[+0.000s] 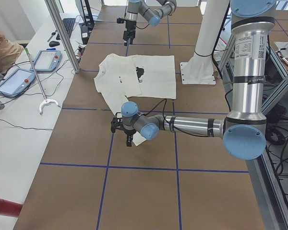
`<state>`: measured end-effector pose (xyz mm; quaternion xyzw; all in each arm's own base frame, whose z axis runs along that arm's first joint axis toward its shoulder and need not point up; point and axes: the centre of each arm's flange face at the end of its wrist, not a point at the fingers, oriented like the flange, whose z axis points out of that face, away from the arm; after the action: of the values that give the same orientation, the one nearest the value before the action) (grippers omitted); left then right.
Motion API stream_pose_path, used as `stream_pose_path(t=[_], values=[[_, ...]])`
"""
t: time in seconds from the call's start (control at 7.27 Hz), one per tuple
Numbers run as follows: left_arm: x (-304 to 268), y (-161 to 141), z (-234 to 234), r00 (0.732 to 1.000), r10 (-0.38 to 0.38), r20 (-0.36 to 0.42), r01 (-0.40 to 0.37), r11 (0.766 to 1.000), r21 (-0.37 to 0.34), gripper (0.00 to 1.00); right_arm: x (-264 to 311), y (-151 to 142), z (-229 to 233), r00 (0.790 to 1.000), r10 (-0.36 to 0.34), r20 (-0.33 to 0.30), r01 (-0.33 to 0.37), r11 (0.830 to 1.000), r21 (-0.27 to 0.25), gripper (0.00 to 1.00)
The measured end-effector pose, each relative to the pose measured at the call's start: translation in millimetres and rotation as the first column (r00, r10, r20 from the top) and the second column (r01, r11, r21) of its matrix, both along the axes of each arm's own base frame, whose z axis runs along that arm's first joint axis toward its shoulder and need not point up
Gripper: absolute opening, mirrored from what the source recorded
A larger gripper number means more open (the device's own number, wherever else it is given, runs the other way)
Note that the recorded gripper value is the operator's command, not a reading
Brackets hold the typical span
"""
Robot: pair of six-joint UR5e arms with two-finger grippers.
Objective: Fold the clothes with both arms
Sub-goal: 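Fold the held sleeve across the shirt toward the collar with the right gripper, then release the sleeve near the collar while the left gripper grasps the other cuff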
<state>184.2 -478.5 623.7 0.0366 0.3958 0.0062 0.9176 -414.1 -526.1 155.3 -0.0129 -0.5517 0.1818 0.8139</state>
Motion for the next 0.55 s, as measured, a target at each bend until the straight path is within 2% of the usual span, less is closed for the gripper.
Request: stream_pose_path(t=[0.28,0.41,0.55], values=[[10.5,4.2,8.7,1.0,0.017,0.01,-0.017,1.0,-0.017,0.65,20.1,-2.3,17.4,1.0,-0.01,-0.011,0.01,1.0,0.011,1.0],[17.6,8.0,15.0,0.999,0.032,0.016,-0.032,0.999,-0.028,0.59,21.7,-2.2,19.9,1.0,-0.011,-0.013,0.011,1.0,0.011,1.0],[23.4,11.2,19.0,0.999,0.045,0.02,-0.044,0.998,-0.034,0.35,22.0,-2.0,22.4,1.0,-0.011,-0.015,0.011,1.0,0.01,1.0]])
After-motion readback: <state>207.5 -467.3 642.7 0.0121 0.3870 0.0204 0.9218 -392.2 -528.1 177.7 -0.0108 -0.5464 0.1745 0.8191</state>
